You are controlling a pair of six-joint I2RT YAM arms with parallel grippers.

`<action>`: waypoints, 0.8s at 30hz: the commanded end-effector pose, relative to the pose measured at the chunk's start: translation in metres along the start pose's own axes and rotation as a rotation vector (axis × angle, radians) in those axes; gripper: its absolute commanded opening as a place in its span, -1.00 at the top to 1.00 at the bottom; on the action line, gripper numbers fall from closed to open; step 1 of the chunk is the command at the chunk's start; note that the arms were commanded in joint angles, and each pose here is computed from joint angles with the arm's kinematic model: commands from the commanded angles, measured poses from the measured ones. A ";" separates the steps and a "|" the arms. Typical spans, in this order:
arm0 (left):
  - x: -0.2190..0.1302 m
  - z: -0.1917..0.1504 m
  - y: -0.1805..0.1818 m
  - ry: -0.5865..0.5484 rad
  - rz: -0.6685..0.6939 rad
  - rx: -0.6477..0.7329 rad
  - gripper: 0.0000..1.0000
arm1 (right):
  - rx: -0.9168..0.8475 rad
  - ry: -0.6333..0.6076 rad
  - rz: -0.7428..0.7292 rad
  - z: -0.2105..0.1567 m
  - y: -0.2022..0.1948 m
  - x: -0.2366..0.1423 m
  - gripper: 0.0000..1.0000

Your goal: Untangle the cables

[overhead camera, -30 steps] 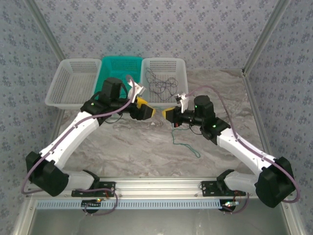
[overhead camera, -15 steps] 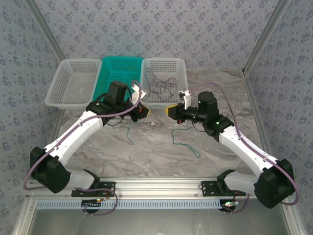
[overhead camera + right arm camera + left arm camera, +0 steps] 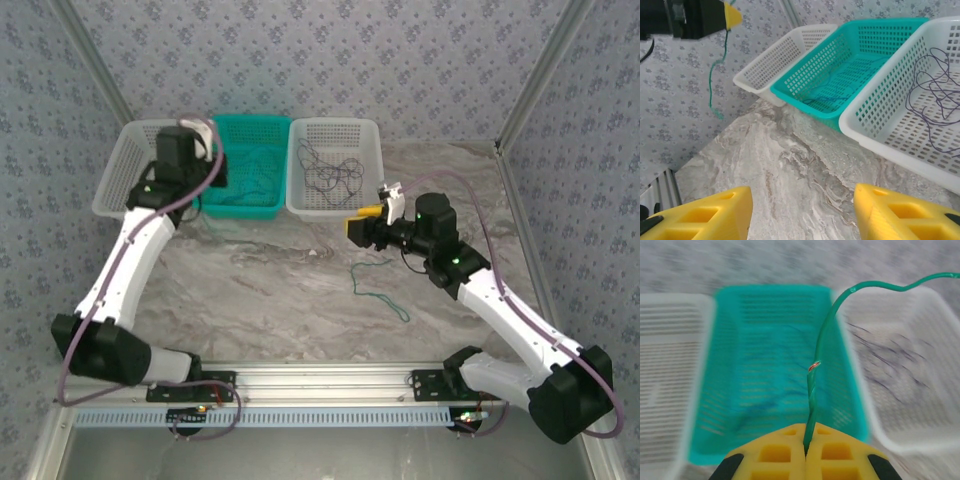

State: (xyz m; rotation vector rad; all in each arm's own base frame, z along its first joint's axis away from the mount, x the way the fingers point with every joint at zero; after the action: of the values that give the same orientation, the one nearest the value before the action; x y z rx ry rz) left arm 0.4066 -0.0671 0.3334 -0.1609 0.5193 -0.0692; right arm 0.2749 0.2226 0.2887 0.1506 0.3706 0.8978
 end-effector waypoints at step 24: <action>0.056 0.067 0.103 -0.256 -0.043 -0.580 -0.07 | 0.013 -0.019 -0.126 -0.003 -0.017 -0.005 -0.16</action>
State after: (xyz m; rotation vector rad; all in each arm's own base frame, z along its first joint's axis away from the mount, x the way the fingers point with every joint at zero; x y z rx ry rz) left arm 0.5046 0.0767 0.2832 -0.5433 0.4660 0.2713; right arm 0.2739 0.2111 0.2863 0.1374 0.3664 0.8227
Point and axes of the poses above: each hand's point on the last joint's axis, 136 mm out from that joint toward the fingers, its own x axis out along the fingers, its own y axis along the line the jaws close on, z = x × y, the point moved 2 cm from there along -x, back along the fingers, and after that the axes turned 6 degrees about -x, right-handed, at the moved point
